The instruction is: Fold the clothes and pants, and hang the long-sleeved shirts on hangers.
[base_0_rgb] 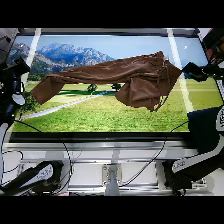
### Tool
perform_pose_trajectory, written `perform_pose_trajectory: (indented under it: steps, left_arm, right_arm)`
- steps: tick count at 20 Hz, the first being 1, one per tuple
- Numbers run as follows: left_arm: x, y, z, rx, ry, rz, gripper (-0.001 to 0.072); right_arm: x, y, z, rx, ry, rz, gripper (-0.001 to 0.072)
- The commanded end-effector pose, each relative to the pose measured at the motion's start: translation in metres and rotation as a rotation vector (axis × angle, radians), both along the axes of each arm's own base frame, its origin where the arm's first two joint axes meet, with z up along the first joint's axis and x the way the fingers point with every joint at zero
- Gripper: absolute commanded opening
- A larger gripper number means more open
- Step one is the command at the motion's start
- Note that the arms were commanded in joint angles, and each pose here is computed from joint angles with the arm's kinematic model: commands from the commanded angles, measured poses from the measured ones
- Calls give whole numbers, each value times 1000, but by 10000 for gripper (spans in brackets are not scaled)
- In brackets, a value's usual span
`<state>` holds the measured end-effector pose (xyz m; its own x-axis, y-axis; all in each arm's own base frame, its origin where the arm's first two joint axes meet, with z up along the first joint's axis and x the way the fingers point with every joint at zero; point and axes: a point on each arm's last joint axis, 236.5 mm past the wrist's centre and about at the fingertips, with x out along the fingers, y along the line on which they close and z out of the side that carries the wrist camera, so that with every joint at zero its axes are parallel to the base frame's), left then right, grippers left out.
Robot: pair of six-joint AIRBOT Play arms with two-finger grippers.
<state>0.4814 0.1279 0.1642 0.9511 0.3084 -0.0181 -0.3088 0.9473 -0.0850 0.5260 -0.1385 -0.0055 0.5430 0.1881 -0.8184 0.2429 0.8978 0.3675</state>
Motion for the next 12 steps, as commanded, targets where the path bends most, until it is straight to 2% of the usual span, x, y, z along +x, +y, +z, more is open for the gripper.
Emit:
perform_pose_trajectory:
  steps: [1,3,6,9,10,11,12]
  left_arm:
    - [2,-13,-12,-16,52,-35,702]
    - [4,-19,-12,-16,52,-47,701]
    - [4,-23,-15,-19,63,-57,702]
    - [5,-36,-31,-39,130,-94,698]
    - [5,-50,-45,-55,190,-129,590]
    - [3,-68,-62,-65,262,-177,349]
    - [0,-93,-79,-41,346,-246,196]
  right_arm:
    - [-2,16,-16,35,43,32,681]
    - [3,18,-14,25,30,34,676]
    - [12,-2,-13,-58,-13,4,676]
    - [14,0,-11,-53,-21,2,676]
    - [14,0,-12,-51,-19,3,676]
    - [15,-1,-11,-56,-25,-1,668]
    - [17,-4,-10,-62,-35,-6,583]
